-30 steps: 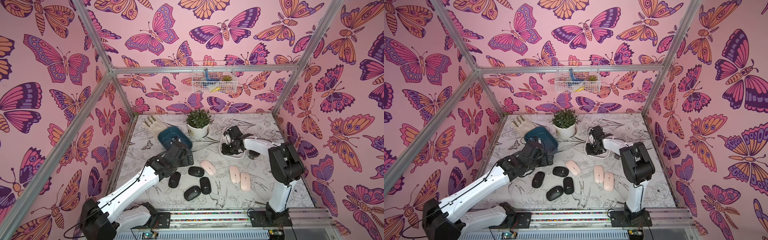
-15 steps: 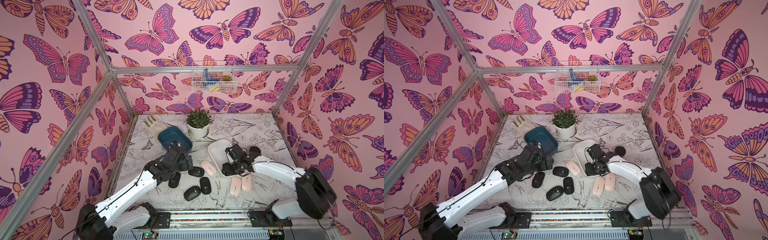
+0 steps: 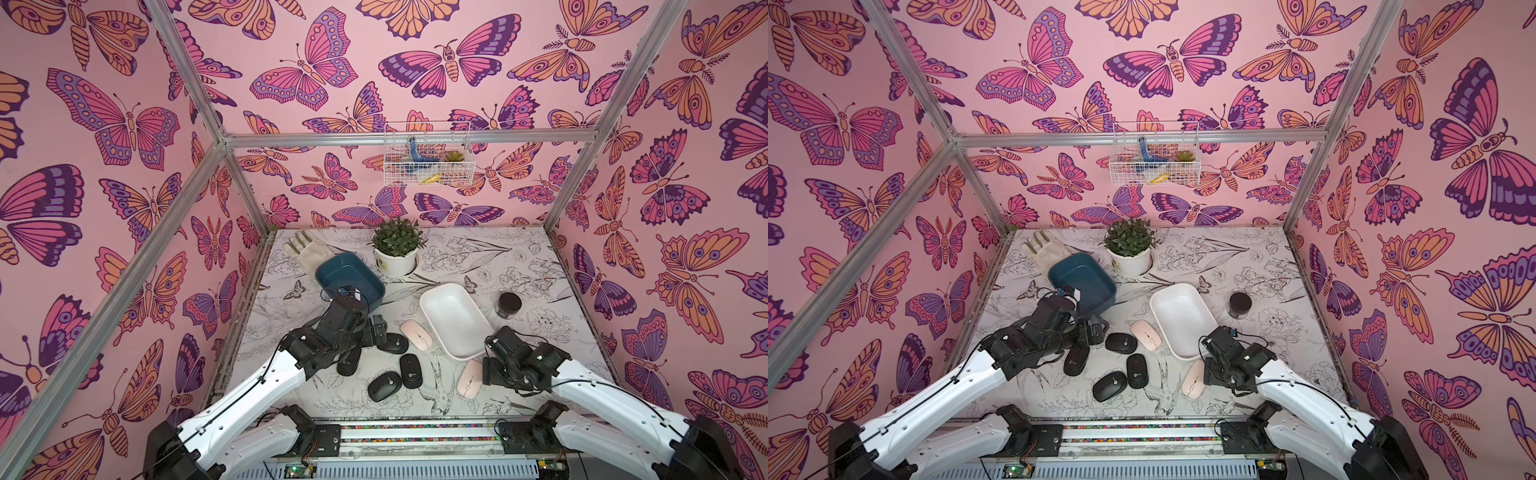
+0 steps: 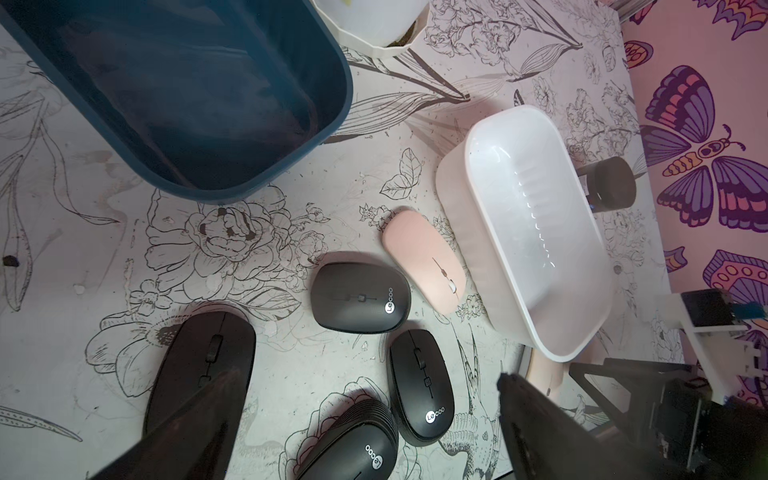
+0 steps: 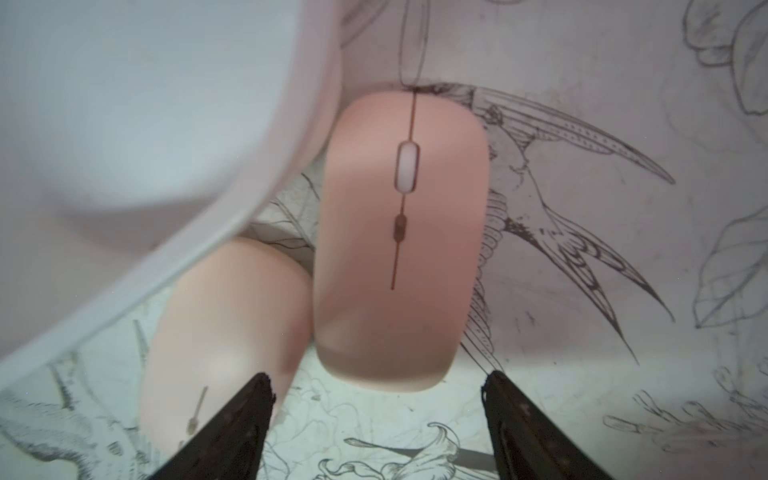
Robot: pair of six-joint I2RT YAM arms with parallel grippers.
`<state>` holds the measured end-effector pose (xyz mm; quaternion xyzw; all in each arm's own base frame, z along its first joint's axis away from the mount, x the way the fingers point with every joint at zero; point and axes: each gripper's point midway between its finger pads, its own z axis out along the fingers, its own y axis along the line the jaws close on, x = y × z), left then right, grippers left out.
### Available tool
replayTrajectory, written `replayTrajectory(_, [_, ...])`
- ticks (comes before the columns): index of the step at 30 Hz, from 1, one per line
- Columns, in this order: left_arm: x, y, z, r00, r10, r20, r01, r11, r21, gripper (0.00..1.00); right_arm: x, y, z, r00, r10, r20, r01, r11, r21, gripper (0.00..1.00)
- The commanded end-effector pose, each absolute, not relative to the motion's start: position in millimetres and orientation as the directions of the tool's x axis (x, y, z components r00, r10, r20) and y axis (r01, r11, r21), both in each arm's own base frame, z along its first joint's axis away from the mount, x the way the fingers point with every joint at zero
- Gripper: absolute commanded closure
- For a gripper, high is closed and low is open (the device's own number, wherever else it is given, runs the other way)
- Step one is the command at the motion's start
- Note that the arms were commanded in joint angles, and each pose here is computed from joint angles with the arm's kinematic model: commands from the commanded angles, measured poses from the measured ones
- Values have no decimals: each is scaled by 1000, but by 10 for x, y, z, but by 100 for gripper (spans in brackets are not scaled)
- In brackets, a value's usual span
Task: Place the mice by color into the storage box
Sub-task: Move the storage box to the center of the board, then pick up the mouse from the center of the board.
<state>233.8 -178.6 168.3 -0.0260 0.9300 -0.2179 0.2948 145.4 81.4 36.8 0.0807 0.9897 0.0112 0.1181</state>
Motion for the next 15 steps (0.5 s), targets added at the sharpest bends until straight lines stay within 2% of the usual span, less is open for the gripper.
replayTrajectory(1, [2297, -1814, 1564, -843, -170, -510, 74, 903, -424, 0, 1484, 700, 435, -952, 182, -246, 197, 980, -37, 16])
replayTrajectory(7, [2302, -1862, 1486, -854, -167, -492, 74, 899, -432, 0, 1566, 678, 432, -944, 182, -274, 207, 976, -64, 16])
replayTrajectory(15, [2306, -1909, 1443, -864, -162, -477, 76, 895, -440, 0, 1687, 808, 316, -953, 171, -249, 193, 979, -67, 18])
